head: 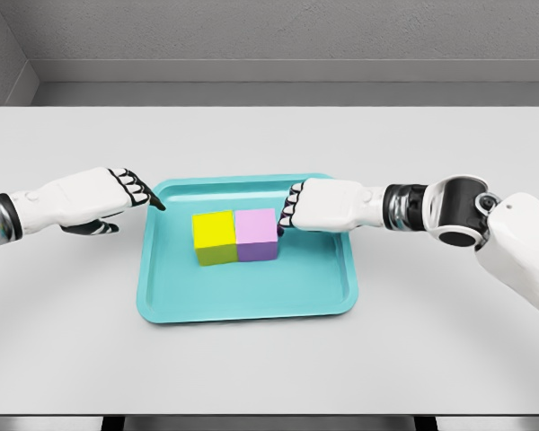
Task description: Push two cubes
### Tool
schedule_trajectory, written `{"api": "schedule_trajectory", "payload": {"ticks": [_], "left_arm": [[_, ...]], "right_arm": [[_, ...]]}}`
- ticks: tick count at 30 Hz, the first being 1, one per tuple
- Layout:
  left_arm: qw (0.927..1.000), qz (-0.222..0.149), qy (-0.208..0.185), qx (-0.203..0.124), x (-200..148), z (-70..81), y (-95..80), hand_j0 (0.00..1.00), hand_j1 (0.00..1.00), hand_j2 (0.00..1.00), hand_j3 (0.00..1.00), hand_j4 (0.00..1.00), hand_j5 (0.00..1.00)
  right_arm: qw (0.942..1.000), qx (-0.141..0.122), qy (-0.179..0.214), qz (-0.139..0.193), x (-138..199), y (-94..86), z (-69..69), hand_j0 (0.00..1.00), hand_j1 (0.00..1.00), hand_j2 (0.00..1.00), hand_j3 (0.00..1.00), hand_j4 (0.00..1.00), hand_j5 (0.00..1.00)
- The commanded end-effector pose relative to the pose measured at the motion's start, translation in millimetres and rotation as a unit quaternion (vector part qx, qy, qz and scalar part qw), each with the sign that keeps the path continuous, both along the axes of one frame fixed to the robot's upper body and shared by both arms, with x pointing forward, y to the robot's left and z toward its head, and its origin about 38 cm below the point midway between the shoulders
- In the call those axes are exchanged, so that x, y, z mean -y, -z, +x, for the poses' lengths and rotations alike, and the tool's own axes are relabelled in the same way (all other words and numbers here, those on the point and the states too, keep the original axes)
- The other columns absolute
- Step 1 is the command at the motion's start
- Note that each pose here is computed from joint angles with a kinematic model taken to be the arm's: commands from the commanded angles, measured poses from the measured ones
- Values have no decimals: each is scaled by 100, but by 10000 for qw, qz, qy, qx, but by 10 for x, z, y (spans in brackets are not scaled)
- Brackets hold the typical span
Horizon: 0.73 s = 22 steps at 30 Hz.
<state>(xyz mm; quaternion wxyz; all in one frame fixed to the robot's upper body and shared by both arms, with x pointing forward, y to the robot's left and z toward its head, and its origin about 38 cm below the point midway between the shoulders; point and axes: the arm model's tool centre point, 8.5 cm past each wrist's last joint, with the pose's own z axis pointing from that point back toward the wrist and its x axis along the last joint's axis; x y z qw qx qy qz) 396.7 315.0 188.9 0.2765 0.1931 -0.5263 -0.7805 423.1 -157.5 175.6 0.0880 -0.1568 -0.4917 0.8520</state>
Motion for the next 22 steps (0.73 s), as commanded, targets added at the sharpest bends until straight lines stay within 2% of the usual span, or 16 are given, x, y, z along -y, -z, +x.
{"api": "schedule_trajectory", "payload": {"ticks": [1,5,7,8,9,10,11,12,13,15,18,22], "left_arm": [[10000,-31,-28,13,-14,6,-19,80,80,80,80,80,80],[10000,-33,-26,31,-12,9,-32,80,80,80,80,80,80],[9999,-102,-27,17,-15,8,-47,80,80,80,80,80,80],[10000,-81,-39,15,-39,5,-57,81,81,81,81,81,81],[10000,-74,-42,23,-43,7,-65,81,81,81,81,81,81],[10000,-17,-81,36,-102,7,-95,82,82,82,82,82,82],[9998,-75,-162,55,-198,3,-179,84,84,84,84,84,84],[9996,-60,-272,90,-332,-11,-271,90,90,90,90,90,90],[9992,-30,-398,65,-467,-19,-321,100,100,100,100,100,100],[9964,-170,-830,30,-793,24,-413,100,100,100,100,100,100],[9943,-84,-1058,91,-991,30,-509,100,100,100,100,100,100],[9916,-98,-1285,47,-1139,52,-486,100,100,100,100,100,100]], "right_arm": [[10000,9,29,-8,36,-16,4,70,70,70,70,70,70],[9999,73,115,-70,166,-79,32,70,70,70,70,70,70],[9994,158,296,-99,410,-231,69,71,71,71,71,71,71],[9984,466,330,47,640,-614,-23,73,73,73,73,73,73],[9942,940,424,304,833,-1070,-100,75,75,75,75,75,75],[9886,1176,651,683,1084,-1426,-163,77,77,77,77,77,77],[9827,1323,892,939,1335,-1685,-206,82,82,82,82,82,82],[9814,1269,1065,970,1507,-1709,-251,94,94,94,94,94,94],[9828,1101,1166,914,1598,-1616,-280,99,99,99,99,99,99],[9853,791,1292,786,1697,-1391,-336,100,100,100,100,100,100],[9871,483,1387,642,1772,-1158,-407,100,100,100,100,100,100],[9867,403,1446,616,1810,-1100,-411,100,100,100,100,100,100]]}}
